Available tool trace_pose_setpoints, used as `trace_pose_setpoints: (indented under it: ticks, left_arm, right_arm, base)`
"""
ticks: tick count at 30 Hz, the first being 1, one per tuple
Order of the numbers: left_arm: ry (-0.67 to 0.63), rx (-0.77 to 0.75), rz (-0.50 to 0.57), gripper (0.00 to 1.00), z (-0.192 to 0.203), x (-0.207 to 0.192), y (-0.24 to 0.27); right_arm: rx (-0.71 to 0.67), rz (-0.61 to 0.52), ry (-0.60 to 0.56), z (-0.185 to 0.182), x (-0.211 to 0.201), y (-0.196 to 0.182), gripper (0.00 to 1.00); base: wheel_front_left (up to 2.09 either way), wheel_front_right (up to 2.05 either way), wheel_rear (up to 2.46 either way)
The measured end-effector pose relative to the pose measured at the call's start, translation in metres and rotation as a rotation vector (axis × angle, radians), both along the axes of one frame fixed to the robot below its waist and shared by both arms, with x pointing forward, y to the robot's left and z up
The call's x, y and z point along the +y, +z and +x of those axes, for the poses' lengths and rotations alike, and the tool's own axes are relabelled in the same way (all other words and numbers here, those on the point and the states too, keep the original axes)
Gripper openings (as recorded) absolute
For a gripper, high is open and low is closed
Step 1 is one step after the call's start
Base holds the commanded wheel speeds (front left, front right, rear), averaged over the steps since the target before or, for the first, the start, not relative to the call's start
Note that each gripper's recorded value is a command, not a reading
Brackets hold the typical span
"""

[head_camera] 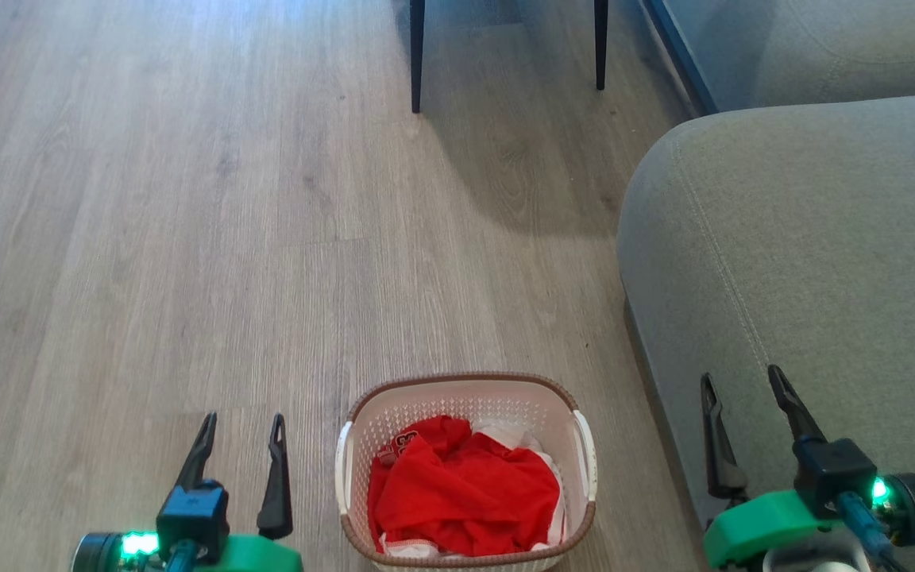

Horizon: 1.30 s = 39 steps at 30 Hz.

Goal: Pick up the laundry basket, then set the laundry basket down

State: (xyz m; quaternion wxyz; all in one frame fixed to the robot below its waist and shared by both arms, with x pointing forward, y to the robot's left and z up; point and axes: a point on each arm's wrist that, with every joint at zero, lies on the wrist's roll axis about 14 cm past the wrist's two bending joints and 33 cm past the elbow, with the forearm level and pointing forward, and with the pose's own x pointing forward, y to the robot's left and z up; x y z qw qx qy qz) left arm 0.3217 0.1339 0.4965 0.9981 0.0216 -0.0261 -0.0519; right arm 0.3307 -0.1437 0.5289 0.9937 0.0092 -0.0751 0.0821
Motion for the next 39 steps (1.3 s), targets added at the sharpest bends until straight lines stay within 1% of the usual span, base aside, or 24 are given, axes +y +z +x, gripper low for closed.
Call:
trace_pose_setpoints:
  ticks: [20, 24, 28, 31, 35, 39]
  left_arm:
    - [-0.005, 0.016, 0.006, 1.00, 0.002, -0.001, -0.005]
    - [-0.012, 0.040, 0.002, 1.00, 0.004, -0.003, -0.012]
    - [-0.013, 0.113, -0.020, 1.00, 0.006, -0.005, -0.033]
    - [-0.025, 0.145, -0.027, 1.00, 0.016, -0.007, -0.042]
    - [-0.038, 0.162, -0.031, 1.00, 0.045, -0.010, -0.049]
    - [-0.037, 0.209, -0.039, 1.00, 0.073, -0.010, -0.068]
  right_arm:
    - [0.026, 0.004, -0.005, 0.002, -0.002, -0.008, 1.00]
    - [0.070, 0.014, -0.006, 0.003, -0.002, -0.021, 1.00]
    - [0.153, 0.025, 0.009, 0.005, 0.004, -0.046, 1.00]
    - [0.185, 0.027, 0.018, 0.017, 0.007, -0.056, 1.00]
    - [0.190, 0.022, 0.031, 0.048, 0.010, -0.058, 1.00]
    - [0.240, 0.025, 0.046, 0.075, 0.014, -0.077, 1.00]
  base:
    - [0.00, 0.00, 0.00]
    - [0.00, 0.00, 0.00]
    - [0.00, 0.00, 0.00]
    - [0.00, 0.00, 0.00]
    - [0.00, 0.00, 0.00]
    - [0.00, 0.00, 0.00]
